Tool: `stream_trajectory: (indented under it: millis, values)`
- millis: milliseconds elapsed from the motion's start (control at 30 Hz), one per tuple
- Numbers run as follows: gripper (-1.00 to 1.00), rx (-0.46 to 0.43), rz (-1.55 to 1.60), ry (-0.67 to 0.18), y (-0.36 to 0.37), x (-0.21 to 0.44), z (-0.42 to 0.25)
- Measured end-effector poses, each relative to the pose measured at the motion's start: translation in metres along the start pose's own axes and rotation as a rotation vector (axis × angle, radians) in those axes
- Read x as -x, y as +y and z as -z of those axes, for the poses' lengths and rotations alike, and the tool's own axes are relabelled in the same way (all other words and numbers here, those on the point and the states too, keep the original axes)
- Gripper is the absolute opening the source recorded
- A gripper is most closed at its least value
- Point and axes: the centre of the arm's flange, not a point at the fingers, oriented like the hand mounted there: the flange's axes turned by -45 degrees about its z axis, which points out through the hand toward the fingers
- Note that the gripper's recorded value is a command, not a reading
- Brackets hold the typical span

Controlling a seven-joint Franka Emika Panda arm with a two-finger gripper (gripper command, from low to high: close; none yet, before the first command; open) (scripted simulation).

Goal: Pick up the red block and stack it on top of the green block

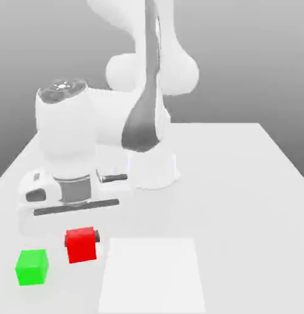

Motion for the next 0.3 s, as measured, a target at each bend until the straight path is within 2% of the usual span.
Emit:
stream_trajectory:
  millis: [167, 200, 300]
  values:
    - [-1.0, 0.001, -0.038, 0.003, 0.035, 0.014, -0.042]
    - [1.0, 0.001, -0.039, 0.002, 0.035, 0.015, -0.053]
    - [1.0, 0.001, -0.039, 0.002, 0.035, 0.015, -0.053]
